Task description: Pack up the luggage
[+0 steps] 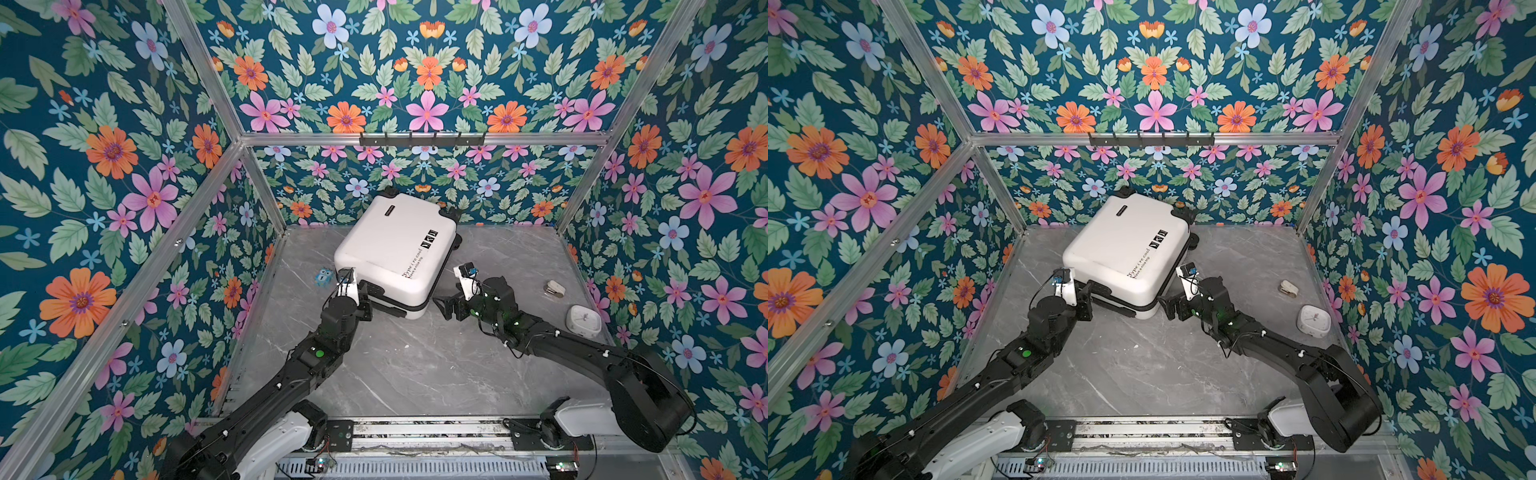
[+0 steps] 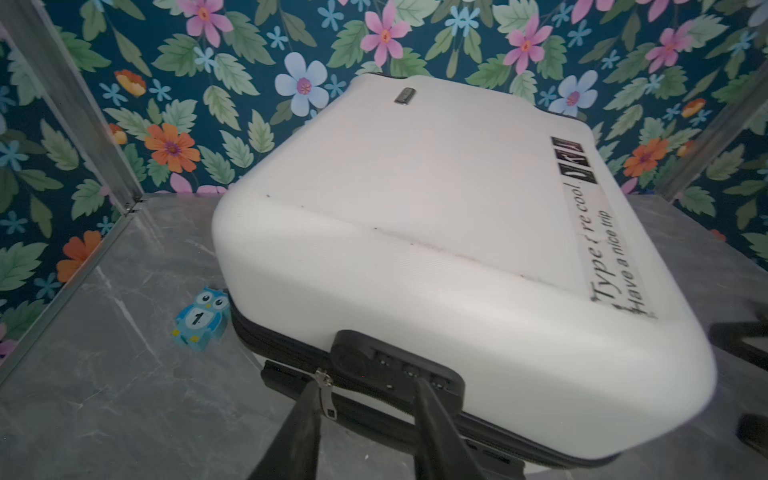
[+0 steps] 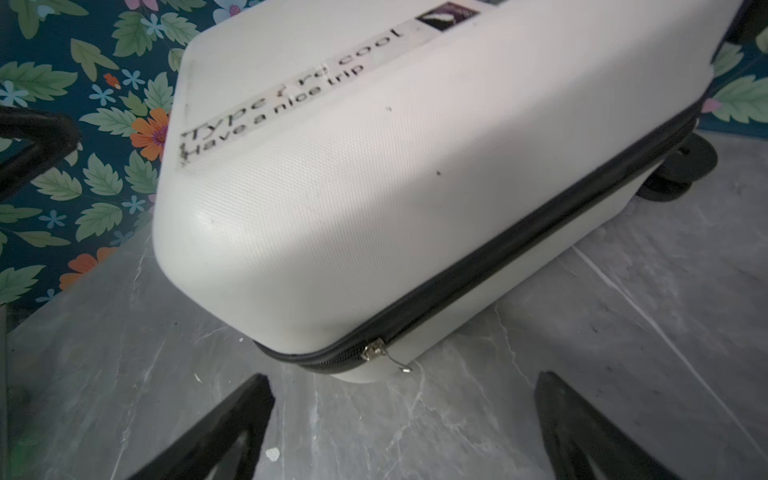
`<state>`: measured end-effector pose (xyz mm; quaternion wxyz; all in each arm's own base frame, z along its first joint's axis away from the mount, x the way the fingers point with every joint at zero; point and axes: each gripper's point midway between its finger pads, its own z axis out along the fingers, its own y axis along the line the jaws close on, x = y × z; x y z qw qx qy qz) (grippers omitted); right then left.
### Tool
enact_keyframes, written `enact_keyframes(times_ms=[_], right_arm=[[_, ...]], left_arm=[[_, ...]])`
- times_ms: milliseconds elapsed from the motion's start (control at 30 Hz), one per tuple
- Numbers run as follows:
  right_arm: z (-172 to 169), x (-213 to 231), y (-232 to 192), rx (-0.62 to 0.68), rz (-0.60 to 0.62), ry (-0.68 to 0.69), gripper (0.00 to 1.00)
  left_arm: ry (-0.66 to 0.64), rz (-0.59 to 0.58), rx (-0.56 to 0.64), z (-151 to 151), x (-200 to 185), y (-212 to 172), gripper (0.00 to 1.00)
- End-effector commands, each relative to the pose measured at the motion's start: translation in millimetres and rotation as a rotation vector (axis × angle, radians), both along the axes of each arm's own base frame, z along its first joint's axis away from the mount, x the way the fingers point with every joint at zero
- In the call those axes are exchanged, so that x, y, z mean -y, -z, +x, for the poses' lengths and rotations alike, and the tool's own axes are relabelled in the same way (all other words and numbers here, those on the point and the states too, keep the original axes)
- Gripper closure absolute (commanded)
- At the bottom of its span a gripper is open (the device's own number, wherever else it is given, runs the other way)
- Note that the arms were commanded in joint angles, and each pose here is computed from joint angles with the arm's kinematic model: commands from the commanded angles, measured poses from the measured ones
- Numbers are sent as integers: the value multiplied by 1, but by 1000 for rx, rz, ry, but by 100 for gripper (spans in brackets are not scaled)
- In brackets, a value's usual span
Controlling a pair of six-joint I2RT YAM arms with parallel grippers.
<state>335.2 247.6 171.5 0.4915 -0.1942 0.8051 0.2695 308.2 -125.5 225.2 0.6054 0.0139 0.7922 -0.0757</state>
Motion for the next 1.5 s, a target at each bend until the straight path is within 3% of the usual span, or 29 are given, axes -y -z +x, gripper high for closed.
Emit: enact_keyframes(times_ms=[0, 67, 167, 300, 433, 667, 900, 1100, 1467], right_arm=[[4, -3, -22, 16, 94, 26, 1], [-2, -7, -23, -2, 125, -6, 1], [-10, -10, -19, -27, 166, -36, 1], [-14, -10, -8, -54, 180, -35, 3], [-15, -10, -5, -63, 200, -31, 4], [-11, -16, -4, -79, 226, -41, 5], [-13, -14, -10, -63, 231, -37, 5], [-13, -11, -15, -43, 228, -28, 5], [-14, -8, -22, -25, 229, -21, 5]], left_arm=[[-79, -60, -14, -2, -16, 18, 25], [-50, -111, -23, -5, -17, 35, 12], [-3, -188, -24, -8, -15, 54, 1], [-35, -244, -4, -9, -27, 70, 0], [-24, -199, -37, 0, -33, 82, 1], [89, -273, 31, 18, -33, 83, 19], [219, -308, 115, 22, -21, 67, 23], [257, -266, 49, 32, -16, 82, 35], [229, -266, -60, 58, -23, 99, 42]])
